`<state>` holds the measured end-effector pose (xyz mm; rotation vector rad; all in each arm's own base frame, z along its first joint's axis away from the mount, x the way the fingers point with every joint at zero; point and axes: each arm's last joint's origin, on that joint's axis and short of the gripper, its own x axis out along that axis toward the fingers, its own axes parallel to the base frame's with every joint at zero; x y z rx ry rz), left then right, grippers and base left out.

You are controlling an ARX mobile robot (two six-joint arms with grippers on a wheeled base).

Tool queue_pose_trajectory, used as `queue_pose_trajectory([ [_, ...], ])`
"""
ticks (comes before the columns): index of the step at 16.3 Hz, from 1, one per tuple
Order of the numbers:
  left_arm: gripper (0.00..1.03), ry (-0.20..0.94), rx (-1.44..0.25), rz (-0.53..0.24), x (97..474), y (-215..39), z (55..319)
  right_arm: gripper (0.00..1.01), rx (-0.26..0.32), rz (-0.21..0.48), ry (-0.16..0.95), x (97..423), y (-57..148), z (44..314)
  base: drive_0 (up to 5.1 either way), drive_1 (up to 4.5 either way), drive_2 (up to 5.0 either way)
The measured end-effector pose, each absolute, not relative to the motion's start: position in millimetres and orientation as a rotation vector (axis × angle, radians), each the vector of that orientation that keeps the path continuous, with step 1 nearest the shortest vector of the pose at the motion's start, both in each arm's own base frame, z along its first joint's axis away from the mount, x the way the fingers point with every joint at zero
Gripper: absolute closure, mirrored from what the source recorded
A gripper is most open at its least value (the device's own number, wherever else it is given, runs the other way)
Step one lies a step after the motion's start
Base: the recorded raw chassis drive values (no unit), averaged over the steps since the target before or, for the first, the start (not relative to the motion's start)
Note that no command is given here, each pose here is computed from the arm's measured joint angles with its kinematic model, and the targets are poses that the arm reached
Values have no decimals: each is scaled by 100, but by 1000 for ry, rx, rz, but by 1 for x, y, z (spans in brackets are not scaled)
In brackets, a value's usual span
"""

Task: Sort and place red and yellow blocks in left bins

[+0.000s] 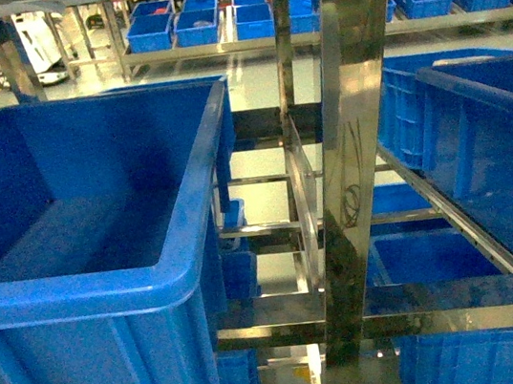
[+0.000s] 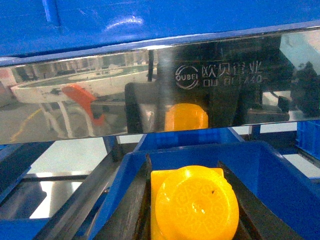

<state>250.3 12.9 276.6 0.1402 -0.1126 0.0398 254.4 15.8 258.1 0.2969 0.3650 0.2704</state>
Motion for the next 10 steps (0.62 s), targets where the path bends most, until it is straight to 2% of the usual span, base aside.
queue_pose_trajectory([
  [2,77,-113,140,40,250,13,277,73,313,252,389,264,7,260,0,0,0],
  [6,77,-113,140,40,250,13,277,73,307,154,535,284,-18,240,0,0,0],
  [10,77,-113,140,40,250,13,277,73,248,94,583,296,-34,223,0,0,0],
])
